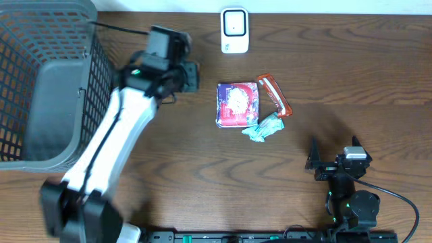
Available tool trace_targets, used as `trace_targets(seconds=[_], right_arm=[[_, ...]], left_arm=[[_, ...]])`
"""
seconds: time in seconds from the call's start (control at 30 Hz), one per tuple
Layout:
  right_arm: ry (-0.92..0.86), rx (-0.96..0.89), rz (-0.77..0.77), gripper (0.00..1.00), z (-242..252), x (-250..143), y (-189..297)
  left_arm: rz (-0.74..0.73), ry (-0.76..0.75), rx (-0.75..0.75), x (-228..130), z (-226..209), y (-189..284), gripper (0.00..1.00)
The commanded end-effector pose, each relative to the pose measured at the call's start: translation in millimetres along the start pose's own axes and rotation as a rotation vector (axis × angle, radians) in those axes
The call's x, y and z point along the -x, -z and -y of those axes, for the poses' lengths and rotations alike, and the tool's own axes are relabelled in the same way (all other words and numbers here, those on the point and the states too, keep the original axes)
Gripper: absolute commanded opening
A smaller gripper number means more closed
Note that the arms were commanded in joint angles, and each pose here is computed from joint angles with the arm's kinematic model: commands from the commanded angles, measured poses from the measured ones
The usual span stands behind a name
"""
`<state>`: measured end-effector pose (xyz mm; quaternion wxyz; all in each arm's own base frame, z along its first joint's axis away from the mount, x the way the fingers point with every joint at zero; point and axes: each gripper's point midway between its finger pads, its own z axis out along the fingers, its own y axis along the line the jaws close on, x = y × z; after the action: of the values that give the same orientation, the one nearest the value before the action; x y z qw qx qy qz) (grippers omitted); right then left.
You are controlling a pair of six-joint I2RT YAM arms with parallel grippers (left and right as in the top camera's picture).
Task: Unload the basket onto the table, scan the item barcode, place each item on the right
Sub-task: 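Carry the orange box out and place it left of the pink pack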
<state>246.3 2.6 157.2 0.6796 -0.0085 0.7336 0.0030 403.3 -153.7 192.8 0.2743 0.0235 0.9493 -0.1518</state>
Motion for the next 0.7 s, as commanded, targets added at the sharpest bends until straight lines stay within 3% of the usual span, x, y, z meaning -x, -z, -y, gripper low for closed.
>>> trace_targets(seconds=[0.0,0.3,0.53,0.6,0.67], right_arm=[[0.008,-0.001,0.001,0.99,0,-1,0],[0.008,-0.001,0.001,0.99,0,-1,0],[0.008,-0.001,0.001,0.99,0,-1,0],[0.008,-0.001,0.001,0.99,0,-1,0],[0.008,-0.001,0.001,0.99,0,-1,0]], left_arm=[[-0.132,-0.034,0.072,-29,-11,-52,0.07],[-0.334,0.099,0.109,-88,-15,-135,0.08],[-0.359,0.062,-0.022,-111,50,-154,0.08],[-0.340,0.032,-0.047,-111,64,-155,0.17],[-0.316,0.011,-0.072,-107,77,-153,0.17]])
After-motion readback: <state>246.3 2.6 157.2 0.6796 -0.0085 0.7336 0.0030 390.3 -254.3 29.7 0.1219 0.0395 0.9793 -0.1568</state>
